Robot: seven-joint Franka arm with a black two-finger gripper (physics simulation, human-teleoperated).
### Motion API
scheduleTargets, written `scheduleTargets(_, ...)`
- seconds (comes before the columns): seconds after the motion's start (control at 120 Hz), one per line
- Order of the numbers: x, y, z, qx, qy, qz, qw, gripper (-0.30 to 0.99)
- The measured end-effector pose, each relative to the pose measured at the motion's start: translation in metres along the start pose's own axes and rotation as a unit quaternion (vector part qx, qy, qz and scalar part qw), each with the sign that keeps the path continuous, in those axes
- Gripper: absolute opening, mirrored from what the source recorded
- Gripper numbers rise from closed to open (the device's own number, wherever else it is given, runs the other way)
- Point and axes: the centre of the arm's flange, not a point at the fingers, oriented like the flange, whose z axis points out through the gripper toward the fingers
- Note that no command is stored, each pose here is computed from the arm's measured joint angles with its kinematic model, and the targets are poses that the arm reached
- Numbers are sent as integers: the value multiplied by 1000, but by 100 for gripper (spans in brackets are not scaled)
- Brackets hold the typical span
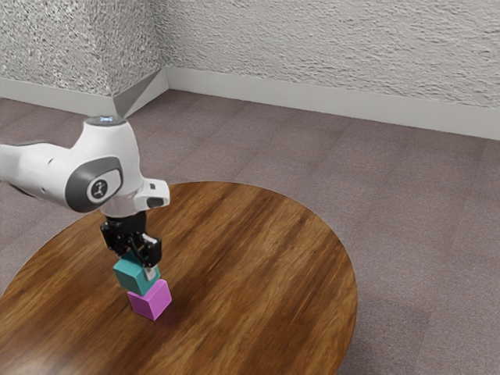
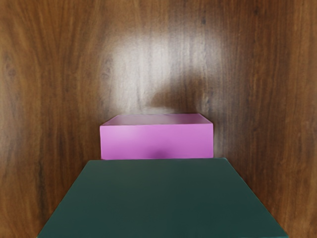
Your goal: Pick up the blue block with one arm, and put the blue block on the pink block with one arm
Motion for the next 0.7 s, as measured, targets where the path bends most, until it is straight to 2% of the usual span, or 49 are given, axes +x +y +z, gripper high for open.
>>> scheduleTargets(0.267,6,0,14,-1,-11,-1,1000,39)
scheduleTargets(0.7,10,0,11,-1,-3,-1,1000,39)
